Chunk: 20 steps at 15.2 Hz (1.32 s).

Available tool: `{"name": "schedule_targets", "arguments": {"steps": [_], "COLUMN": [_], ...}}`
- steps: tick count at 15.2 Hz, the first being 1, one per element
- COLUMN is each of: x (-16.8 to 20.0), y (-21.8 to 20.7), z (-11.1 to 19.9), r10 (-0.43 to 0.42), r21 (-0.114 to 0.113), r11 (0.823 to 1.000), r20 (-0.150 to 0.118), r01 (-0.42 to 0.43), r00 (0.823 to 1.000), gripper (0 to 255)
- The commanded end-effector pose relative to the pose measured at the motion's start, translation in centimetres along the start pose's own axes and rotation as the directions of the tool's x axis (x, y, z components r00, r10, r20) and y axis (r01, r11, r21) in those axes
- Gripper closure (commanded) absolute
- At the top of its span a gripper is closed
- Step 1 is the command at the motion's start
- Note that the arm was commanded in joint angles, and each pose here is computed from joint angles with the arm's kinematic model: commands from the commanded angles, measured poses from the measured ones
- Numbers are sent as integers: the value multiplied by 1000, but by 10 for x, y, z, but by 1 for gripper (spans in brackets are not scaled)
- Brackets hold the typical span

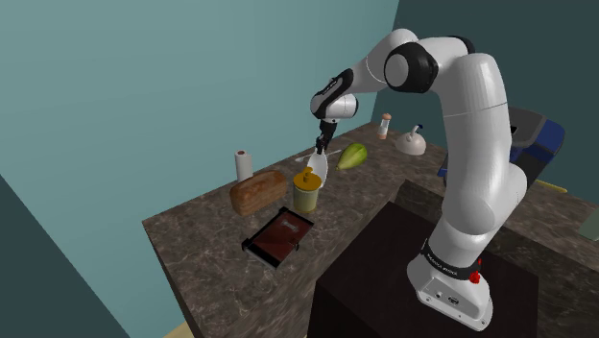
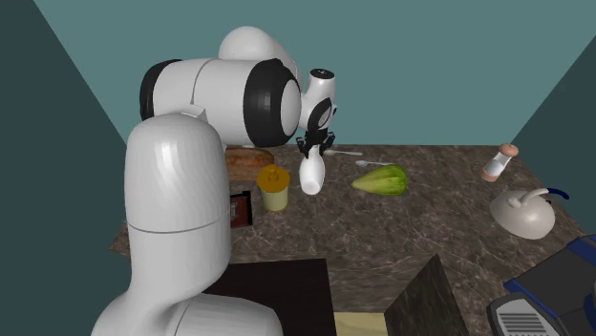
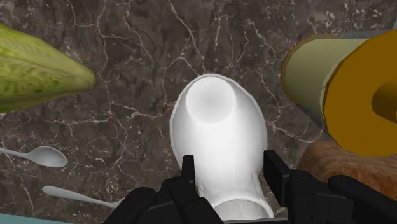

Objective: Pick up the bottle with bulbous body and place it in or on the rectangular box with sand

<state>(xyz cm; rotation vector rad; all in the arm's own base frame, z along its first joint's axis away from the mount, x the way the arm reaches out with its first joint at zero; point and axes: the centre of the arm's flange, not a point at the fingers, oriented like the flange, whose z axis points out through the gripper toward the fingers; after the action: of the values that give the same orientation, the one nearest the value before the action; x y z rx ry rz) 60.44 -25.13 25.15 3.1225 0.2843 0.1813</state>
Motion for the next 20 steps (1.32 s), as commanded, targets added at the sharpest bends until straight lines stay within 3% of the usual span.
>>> {"name": "schedule_targets", "arguments": {"steps": [1,6,20], "x": [0,0,8], "y": [0,0,1], "z": [0,0,-73], "r10": [0,0,0], "r21": [0,0,0], "r11": [1000,1000,1000], "r20": [1,1,1], "r01": [0,0,0], "r00": [1000,1000,1000], "gripper": [255,255,255]}}
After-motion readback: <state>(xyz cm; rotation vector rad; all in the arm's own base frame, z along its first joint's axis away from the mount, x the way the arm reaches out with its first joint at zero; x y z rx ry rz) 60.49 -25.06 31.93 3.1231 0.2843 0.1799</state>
